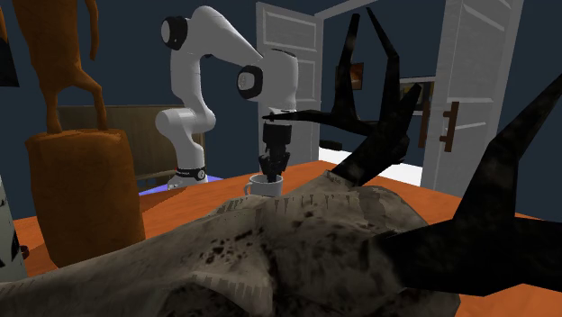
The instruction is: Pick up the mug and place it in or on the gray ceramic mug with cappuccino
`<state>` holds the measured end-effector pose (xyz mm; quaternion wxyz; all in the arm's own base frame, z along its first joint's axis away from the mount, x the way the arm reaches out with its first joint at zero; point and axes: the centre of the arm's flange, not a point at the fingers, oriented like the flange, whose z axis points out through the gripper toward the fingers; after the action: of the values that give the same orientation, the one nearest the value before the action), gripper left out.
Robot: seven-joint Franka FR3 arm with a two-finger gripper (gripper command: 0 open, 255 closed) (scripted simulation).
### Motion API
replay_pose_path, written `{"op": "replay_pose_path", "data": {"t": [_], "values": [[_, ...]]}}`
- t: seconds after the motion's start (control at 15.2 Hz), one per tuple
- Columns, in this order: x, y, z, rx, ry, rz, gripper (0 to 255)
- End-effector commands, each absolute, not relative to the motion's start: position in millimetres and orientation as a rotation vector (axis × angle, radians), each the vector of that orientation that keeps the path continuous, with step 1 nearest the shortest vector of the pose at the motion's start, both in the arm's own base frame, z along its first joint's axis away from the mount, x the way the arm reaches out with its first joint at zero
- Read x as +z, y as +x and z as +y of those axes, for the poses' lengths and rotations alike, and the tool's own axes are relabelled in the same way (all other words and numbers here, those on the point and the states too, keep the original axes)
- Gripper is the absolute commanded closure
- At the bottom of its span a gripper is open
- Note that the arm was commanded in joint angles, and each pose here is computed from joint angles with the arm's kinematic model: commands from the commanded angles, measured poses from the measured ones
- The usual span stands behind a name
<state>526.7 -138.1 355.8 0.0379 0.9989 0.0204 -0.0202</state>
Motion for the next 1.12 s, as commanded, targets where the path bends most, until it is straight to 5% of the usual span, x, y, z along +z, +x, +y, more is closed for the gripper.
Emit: {"op": "replay_pose_path", "data": {"t": [0.0, 1.06], "values": [[355.9, 526.8, -138.1, -0.061, 3.064, 0.063, 255], [424.5, 526.8, -138.1, -0.061, 3.064, 0.063, 255]]}}
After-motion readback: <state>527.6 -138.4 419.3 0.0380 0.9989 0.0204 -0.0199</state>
